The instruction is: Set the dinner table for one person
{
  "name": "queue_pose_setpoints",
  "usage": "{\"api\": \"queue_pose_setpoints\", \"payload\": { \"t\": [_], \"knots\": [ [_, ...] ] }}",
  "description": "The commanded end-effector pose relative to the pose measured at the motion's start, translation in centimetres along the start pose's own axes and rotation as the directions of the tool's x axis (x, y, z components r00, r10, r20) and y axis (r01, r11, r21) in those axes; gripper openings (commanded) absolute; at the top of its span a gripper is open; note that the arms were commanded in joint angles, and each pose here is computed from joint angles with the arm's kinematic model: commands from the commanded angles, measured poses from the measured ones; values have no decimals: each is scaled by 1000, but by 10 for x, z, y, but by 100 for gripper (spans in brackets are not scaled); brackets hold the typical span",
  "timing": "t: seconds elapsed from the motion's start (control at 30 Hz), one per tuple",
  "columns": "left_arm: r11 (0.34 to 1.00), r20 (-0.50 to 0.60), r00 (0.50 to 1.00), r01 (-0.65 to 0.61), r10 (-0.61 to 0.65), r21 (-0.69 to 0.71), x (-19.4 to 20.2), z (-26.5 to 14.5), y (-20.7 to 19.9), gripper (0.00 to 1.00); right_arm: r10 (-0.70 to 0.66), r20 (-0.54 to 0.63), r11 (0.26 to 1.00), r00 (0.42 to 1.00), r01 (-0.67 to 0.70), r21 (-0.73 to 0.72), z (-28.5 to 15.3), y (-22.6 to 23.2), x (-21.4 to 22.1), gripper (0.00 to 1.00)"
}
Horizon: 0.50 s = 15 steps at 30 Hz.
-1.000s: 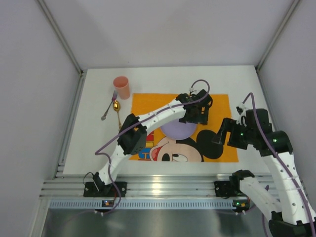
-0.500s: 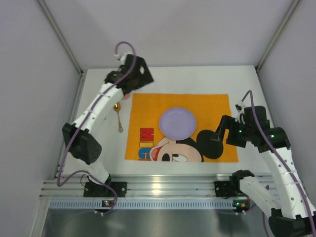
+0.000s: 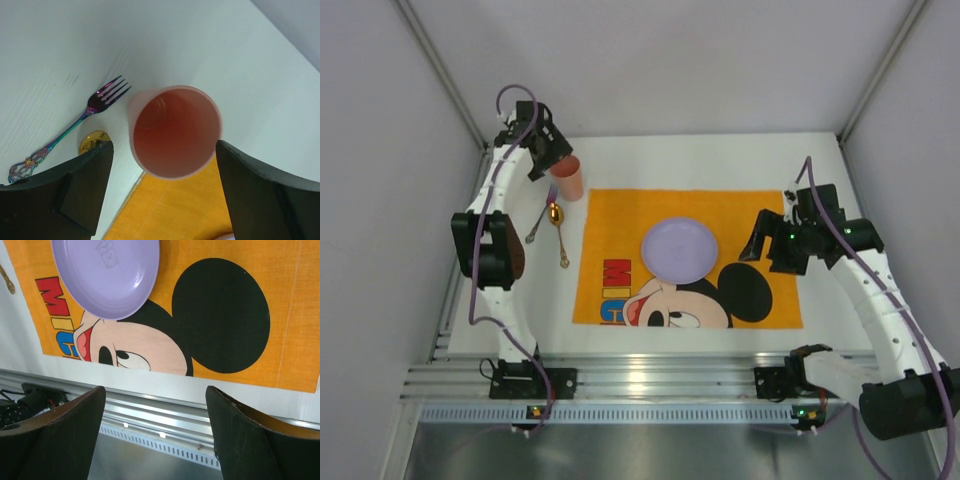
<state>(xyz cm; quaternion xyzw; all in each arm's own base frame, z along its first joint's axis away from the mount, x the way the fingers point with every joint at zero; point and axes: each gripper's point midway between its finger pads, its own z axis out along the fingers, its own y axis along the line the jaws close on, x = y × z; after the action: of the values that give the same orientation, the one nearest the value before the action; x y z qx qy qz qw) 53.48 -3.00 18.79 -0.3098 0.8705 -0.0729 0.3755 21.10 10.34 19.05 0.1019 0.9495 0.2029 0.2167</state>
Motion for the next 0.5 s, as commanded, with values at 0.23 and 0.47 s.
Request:
{"api": "queue_pose_setpoints", "payload": {
  "t": [0.23, 0.47],
  "knots": [
    [999, -19, 999, -26, 27, 46, -6, 23, 8, 71, 36, 50, 999, 998, -36, 11, 12, 5, -30, 81],
    [996, -85, 995, -51, 57, 69, 16, 55, 9, 40, 33, 34, 999, 999, -33, 22, 19, 5, -35, 81]
  ]
}}
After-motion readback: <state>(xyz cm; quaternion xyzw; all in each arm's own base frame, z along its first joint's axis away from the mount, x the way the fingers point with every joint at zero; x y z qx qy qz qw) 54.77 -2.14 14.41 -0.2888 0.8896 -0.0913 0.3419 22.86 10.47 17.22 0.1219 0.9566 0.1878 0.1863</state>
